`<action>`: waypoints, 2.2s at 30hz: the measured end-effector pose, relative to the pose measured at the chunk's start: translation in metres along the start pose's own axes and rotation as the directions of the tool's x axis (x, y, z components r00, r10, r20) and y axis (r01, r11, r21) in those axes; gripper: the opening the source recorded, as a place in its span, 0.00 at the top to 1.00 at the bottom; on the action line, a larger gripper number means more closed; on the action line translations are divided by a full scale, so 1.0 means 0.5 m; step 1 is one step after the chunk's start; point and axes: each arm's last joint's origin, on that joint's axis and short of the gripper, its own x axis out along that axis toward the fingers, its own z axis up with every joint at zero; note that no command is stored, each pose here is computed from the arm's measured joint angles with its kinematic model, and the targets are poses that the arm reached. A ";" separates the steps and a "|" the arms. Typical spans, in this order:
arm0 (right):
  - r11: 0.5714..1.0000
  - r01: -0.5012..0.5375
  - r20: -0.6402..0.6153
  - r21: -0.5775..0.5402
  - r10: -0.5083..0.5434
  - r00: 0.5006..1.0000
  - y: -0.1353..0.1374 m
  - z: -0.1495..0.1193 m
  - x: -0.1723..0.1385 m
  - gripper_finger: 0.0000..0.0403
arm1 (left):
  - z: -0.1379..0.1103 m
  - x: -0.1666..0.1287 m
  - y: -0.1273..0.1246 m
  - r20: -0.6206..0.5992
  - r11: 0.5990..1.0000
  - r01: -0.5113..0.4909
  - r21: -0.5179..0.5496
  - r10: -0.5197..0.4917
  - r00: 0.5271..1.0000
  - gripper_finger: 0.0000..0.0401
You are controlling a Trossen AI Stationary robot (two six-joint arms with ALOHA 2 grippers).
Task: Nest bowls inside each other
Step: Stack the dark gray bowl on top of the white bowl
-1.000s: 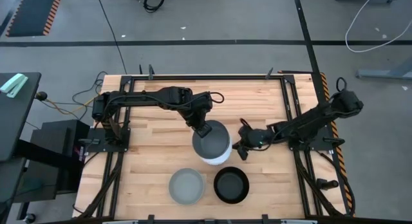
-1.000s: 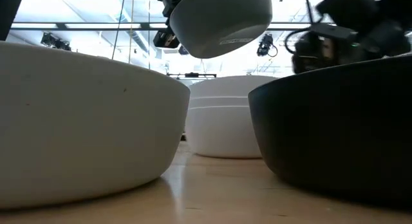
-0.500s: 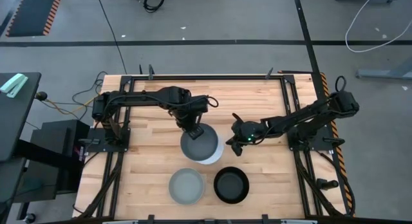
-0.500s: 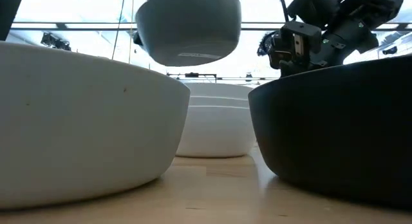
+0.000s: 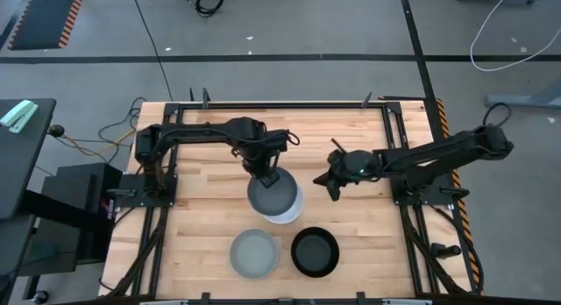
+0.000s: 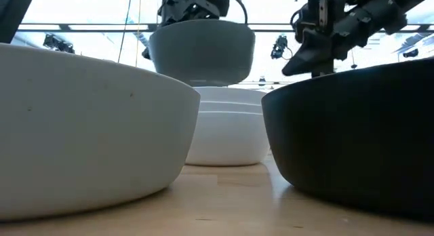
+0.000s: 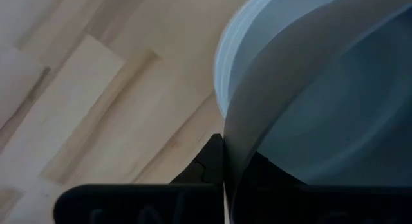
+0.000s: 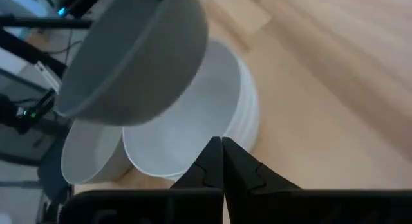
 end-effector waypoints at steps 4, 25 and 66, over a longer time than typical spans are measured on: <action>1.000 0.010 0.044 -0.003 -0.009 0.999 0.001 0.010 -0.036 0.99 | 0.009 0.022 -0.002 -0.030 1.000 -0.006 0.019 0.007 1.000 0.98; 0.998 0.055 0.040 -0.005 -0.055 0.998 -0.004 0.007 -0.050 0.99 | 0.052 0.106 -0.012 -0.057 0.999 0.019 0.033 -0.018 0.998 0.98; 0.998 0.058 0.033 -0.024 -0.057 0.998 -0.004 0.005 -0.050 0.98 | 0.081 0.024 -0.013 -0.005 0.988 0.143 0.056 -0.143 0.990 0.60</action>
